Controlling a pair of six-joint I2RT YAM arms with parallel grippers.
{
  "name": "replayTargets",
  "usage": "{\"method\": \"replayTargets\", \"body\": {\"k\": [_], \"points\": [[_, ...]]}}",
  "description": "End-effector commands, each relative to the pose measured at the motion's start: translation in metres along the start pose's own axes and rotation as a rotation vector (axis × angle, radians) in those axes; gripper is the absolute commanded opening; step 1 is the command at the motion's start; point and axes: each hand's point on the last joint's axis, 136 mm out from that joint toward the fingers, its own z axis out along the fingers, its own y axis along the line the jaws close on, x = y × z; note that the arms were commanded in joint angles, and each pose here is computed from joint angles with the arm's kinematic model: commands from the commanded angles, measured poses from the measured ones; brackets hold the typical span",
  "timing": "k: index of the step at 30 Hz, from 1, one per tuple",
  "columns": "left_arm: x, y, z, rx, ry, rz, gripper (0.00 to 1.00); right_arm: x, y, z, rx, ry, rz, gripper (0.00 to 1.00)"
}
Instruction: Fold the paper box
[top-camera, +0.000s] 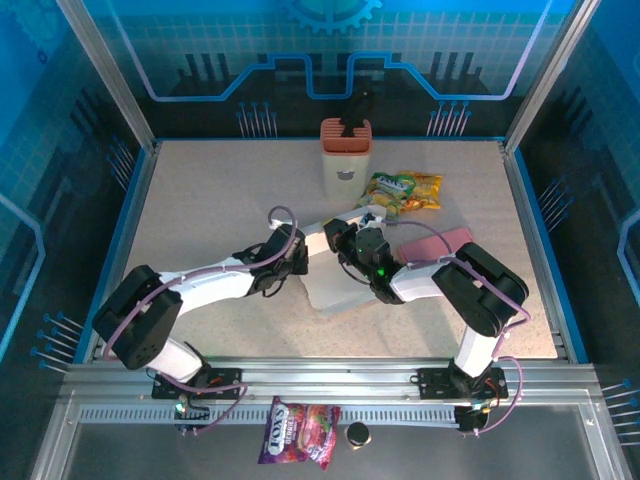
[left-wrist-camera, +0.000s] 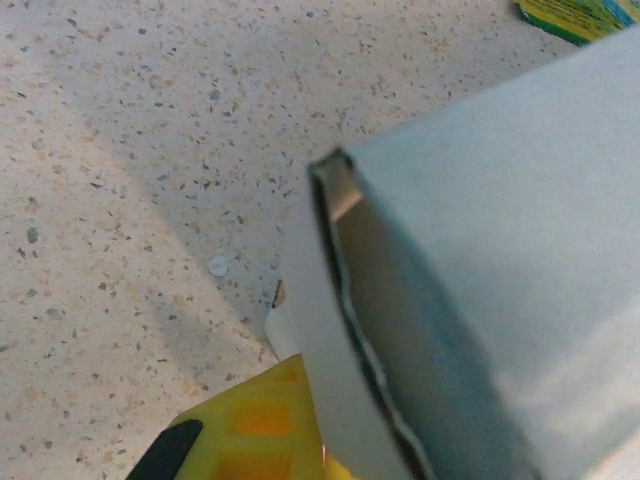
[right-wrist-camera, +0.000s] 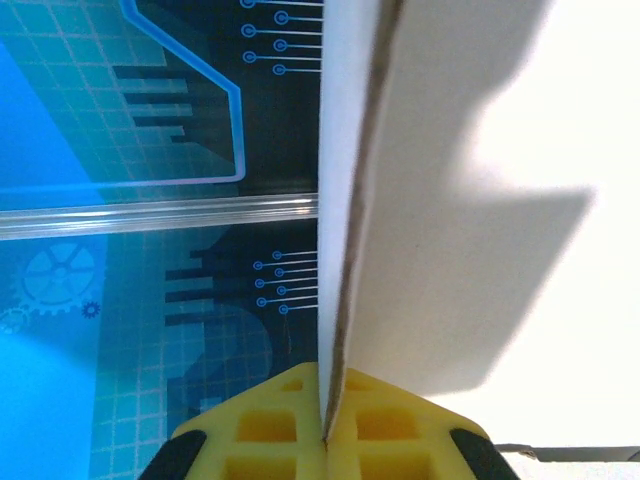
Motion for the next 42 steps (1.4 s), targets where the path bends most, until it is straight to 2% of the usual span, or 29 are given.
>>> {"method": "replayTargets", "body": {"k": [1, 9, 10, 15, 19, 25, 31, 36, 40, 42], "points": [[-0.003, 0.004, 0.006, -0.075, -0.009, -0.038, 0.00, 0.023, -0.029, 0.000, 0.090, 0.091, -0.009, 0.00], [-0.006, 0.011, 0.004, -0.163, -0.024, -0.056, 0.00, 0.021, -0.022, 0.000, 0.097, 0.083, 0.004, 0.00], [-0.006, 0.012, 0.003, -0.169, -0.024, -0.055, 0.00, 0.021, -0.023, -0.001, 0.105, 0.082, 0.005, 0.04], [-0.010, 0.019, -0.004, -0.204, -0.039, -0.016, 0.00, 0.009, -0.018, -0.009, 0.162, 0.085, -0.005, 0.37], [-0.017, 0.023, -0.013, -0.220, -0.050, 0.073, 0.00, -0.008, -0.007, -0.027, 0.227, 0.079, -0.040, 0.51], [-0.018, 0.024, -0.018, -0.119, -0.014, 0.170, 0.00, -0.031, 0.014, -0.066, 0.289, 0.073, -0.145, 0.69], [-0.020, 0.027, -0.026, -0.027, 0.029, 0.296, 0.00, -0.074, 0.026, -0.103, 0.373, 0.035, -0.282, 0.69], [-0.021, 0.036, -0.032, 0.050, 0.050, 0.369, 0.00, -0.113, 0.030, -0.119, 0.421, 0.006, -0.315, 0.66], [-0.019, 0.044, -0.029, 0.070, 0.087, 0.386, 0.00, -0.123, 0.032, -0.113, 0.450, 0.070, -0.398, 0.63], [-0.018, 0.043, -0.025, 0.079, 0.113, 0.392, 0.00, -0.121, 0.026, -0.107, 0.458, 0.132, -0.440, 0.58]]}}
